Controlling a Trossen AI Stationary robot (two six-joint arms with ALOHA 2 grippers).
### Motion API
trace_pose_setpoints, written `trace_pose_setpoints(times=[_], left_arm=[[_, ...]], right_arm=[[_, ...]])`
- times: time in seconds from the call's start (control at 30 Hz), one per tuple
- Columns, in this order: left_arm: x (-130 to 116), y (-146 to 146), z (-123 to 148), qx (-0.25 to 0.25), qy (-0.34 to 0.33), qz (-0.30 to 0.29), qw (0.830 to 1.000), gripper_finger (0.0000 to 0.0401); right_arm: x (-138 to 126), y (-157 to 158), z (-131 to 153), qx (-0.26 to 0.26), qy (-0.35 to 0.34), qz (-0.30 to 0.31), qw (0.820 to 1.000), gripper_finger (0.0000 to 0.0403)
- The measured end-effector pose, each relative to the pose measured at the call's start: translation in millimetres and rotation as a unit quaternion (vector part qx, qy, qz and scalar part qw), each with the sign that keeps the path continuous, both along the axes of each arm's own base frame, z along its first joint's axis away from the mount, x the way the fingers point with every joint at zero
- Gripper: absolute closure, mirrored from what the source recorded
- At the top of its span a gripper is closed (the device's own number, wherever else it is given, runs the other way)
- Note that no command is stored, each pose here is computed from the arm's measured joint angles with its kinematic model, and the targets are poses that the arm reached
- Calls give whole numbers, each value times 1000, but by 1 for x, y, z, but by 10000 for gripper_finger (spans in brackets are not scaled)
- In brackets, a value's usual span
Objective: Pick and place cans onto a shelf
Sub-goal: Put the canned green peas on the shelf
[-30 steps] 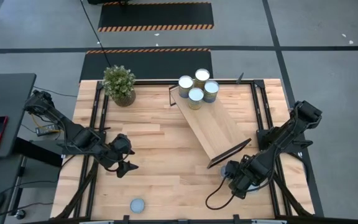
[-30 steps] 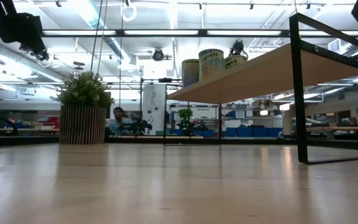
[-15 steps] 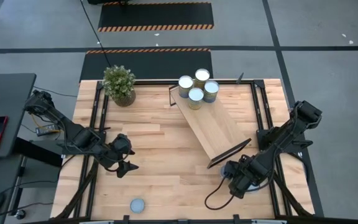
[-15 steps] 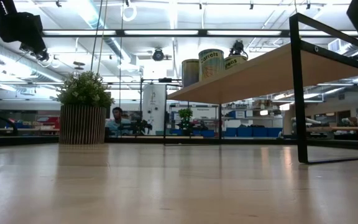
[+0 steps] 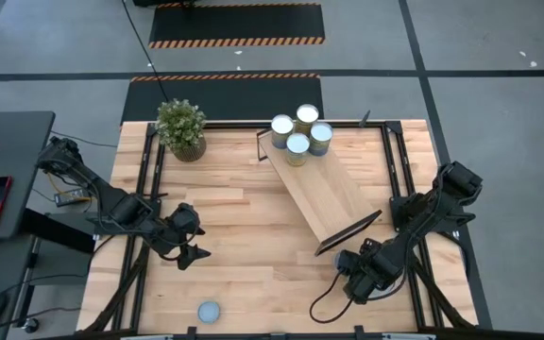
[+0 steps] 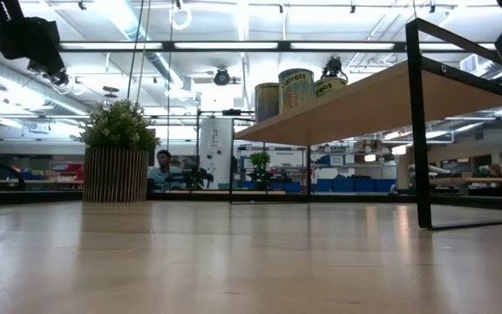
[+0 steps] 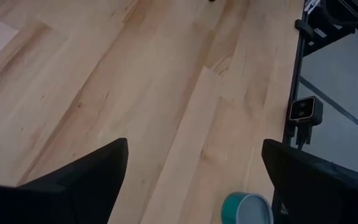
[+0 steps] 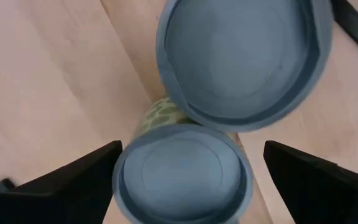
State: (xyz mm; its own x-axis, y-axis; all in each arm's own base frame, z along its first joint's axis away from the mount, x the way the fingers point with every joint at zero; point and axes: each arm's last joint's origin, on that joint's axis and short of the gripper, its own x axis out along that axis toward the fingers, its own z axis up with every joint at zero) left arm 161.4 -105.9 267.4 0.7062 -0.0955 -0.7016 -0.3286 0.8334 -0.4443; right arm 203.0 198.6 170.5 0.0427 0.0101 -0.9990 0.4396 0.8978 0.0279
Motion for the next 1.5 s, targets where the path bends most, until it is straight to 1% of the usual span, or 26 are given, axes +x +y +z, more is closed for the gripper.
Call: trace_pose_setpoints(times=[0.07, 0.13, 0.23, 0.37, 0.43, 0.53, 0.67, 0.8, 0.97, 1.1, 1.17, 1.2, 1.33, 1.5], left_arm=[[0, 0, 0, 1, 0, 0, 1000, 26], [0, 0, 0, 1, 1, -1, 1000, 26], [0, 0, 0, 2, 2, -1, 1000, 26], [0, 0, 0, 2, 2, -1, 1000, 26], [0, 0, 0, 3, 2, -1, 1000, 26], [0, 0, 0, 3, 3, -1, 1000, 26], [0, 0, 0, 5, 2, -3, 1000, 26], [0, 0, 0, 9, 1, -3, 1000, 26], [0, 1, 0, 11, -1, 1, 1000, 26], [0, 1, 0, 11, -1, 1, 1000, 26], [0, 1, 0, 11, -1, 1, 1000, 26], [0, 1, 0, 11, -2, 1, 1000, 26], [0, 0, 0, 5, -3, 5, 1000, 26], [0, 0, 0, -3, -4, 12, 1000, 26]], right_arm=[[1, 1, -3, -4, 5, 1, 1000, 12], [1, 2, -6, -4, 8, 3, 1000, 29], [3, 3, -7, 2, 3, 6, 1000, 65], [6, 5, -6, 31, 4, -1, 999, 112], [9, 8, -4, 53, -2, -1, 999, 112], [14, 12, 4, 62, -14, -2, 998, 112], [24, 19, 23, 72, -51, 7, 996, 107], [37, 28, 46, 82, -110, 13, 990, 99], [56, 37, 74, 115, -201, 17, 973, 100], [76, 37, 102, 139, -277, 37, 950, 100], [86, 30, 116, 134, -300, 46, 943, 100], [91, 24, 123, 128, -304, 47, 943, 100], [108, -12, 145, 94, -286, 35, 953, 102], [127, -63, 180, 71, -290, 51, 953, 101]])
